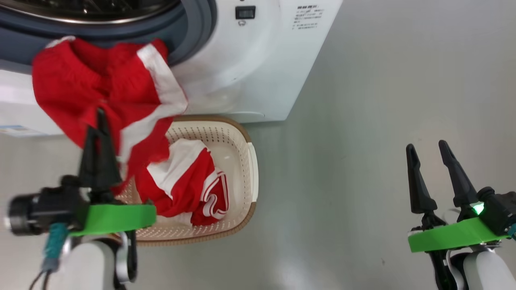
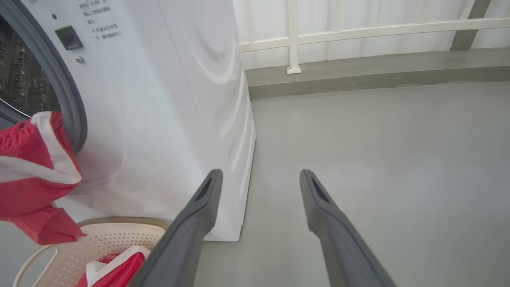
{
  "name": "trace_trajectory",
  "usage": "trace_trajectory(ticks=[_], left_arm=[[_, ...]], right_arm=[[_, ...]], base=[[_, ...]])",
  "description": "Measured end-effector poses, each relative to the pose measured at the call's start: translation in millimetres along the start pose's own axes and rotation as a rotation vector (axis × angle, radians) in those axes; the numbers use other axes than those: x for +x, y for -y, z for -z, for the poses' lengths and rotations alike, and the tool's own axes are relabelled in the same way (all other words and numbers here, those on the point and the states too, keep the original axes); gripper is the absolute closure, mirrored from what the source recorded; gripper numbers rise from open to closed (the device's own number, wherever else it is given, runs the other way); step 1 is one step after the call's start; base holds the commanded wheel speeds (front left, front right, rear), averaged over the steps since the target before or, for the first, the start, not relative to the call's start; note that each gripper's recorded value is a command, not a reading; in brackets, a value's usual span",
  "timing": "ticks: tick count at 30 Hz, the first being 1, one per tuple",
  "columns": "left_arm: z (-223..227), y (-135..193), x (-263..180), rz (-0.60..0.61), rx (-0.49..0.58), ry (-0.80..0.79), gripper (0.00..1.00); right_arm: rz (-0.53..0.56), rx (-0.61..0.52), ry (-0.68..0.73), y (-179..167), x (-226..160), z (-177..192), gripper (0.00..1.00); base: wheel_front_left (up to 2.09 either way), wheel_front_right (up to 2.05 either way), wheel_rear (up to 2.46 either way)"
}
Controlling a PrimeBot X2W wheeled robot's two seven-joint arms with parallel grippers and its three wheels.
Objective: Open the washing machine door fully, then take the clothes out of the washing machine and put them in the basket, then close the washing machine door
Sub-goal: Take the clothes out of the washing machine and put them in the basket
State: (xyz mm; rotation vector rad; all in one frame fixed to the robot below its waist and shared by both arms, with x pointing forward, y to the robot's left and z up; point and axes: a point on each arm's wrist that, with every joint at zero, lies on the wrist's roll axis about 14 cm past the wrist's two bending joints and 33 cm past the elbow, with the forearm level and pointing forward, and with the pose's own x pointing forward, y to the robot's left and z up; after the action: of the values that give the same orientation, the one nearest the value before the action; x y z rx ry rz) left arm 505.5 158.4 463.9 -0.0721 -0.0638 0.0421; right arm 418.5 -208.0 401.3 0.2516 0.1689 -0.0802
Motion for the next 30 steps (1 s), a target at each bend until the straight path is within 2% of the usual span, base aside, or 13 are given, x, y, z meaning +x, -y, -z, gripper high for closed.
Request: trace_trajectory(ticks=[5, 16, 30], left_arm=[[58.8, 7.3, -5.9, 0.034, 0.005, -0.166, 1.0], [157.9, 21.3, -13.3, 0.097, 0.009, -0.435, 1.0], [253.5, 41.1, -28.8, 0.211, 0.014, -0.698, 1.0]], right_arm=[[-0.001, -0.001, 0.0, 0.4, 11.8, 3.3, 0.0], [0.026, -0.006, -0.034, 11.6, 28.0, 21.7, 0.0], [0.042, -0.021, -0.083, 21.6, 49.9, 52.0, 0.0]], base=[[0.0, 0.0, 0.0], [0.0, 0.0, 0.0], [0.0, 0.0, 0.0]])
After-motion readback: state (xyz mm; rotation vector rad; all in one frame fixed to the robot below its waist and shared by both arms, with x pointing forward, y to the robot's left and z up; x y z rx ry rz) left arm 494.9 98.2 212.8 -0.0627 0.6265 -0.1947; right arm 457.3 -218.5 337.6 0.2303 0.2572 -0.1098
